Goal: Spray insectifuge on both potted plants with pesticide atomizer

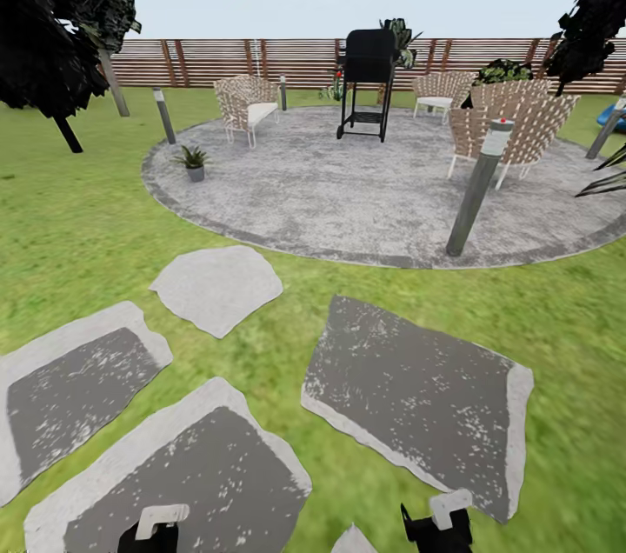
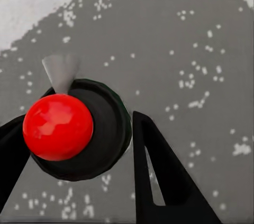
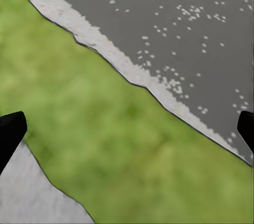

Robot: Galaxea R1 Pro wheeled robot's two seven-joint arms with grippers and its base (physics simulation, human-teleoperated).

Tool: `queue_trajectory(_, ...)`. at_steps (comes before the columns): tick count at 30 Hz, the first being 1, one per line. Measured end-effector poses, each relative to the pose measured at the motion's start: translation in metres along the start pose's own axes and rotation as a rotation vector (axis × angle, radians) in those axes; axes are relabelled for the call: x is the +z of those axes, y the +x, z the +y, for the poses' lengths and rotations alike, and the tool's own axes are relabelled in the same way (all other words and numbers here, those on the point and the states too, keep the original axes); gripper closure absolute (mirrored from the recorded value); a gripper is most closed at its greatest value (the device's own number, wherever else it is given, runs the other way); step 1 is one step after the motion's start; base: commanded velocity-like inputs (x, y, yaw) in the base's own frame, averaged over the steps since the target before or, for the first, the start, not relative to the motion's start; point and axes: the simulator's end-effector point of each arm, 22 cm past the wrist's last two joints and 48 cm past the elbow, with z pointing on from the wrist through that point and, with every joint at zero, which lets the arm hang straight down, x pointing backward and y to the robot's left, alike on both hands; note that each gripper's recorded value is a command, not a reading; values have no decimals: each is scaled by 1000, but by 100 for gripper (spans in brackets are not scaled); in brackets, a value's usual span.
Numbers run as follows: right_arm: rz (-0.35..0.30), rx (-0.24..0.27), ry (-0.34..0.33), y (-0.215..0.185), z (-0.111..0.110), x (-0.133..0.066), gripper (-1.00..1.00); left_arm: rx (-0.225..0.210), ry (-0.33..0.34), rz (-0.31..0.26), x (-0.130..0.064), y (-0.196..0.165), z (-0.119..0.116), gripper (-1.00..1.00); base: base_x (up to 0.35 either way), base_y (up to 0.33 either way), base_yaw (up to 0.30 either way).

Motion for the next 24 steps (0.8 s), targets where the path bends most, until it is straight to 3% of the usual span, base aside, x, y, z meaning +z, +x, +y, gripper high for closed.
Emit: queue_trajectory(24,-24,2,7,-11,-3,-1,-100,-4,-2,-10,-5,-1,-1,100,309,130,215)
